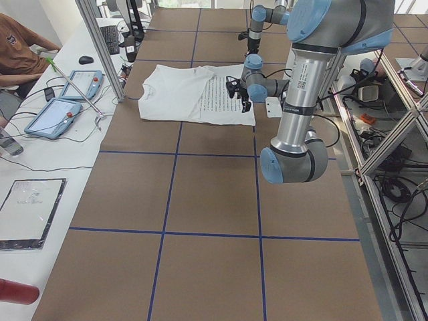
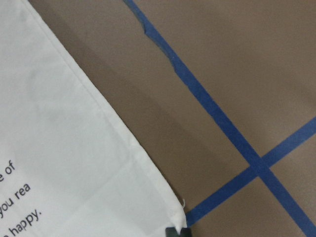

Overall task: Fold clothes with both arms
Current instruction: 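Grasp both hem corners with the left and right grippers, then lift the hem with both grippers and fold it toward the collar, then release the hem near the collar and raise both grippers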

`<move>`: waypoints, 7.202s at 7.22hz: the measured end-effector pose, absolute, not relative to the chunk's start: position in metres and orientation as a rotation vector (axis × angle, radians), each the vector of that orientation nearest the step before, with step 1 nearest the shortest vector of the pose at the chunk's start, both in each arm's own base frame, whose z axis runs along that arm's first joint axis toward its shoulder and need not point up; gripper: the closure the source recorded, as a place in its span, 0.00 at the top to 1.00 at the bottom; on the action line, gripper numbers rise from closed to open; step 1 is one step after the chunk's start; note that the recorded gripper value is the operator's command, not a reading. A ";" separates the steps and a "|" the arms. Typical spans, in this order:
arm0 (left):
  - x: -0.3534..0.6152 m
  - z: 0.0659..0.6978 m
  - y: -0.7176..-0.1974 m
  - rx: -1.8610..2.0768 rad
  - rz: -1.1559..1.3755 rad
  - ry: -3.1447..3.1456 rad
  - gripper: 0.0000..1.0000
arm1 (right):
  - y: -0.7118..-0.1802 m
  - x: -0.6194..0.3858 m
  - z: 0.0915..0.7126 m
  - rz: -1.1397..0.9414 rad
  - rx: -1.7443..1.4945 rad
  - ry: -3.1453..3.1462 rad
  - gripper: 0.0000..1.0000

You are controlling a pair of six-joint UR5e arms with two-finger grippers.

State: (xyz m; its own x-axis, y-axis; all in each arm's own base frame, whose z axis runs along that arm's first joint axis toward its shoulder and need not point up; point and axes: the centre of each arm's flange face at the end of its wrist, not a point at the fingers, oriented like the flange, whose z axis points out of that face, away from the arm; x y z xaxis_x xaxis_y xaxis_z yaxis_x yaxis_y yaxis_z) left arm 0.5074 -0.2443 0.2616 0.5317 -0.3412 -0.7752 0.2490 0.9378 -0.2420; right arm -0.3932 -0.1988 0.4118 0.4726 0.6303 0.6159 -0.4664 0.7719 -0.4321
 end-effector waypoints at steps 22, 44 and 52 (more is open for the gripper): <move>0.497 0.275 -0.208 -0.225 -0.409 0.813 0.00 | -0.188 -0.388 0.399 0.648 -0.244 -0.859 0.00; 0.421 0.267 -0.499 0.250 -0.489 1.055 0.00 | -0.528 -0.345 0.309 0.707 -0.025 -0.742 0.00; 0.462 0.310 -0.601 0.404 -0.598 1.032 0.00 | -0.656 -0.408 0.355 0.740 0.064 -0.670 0.00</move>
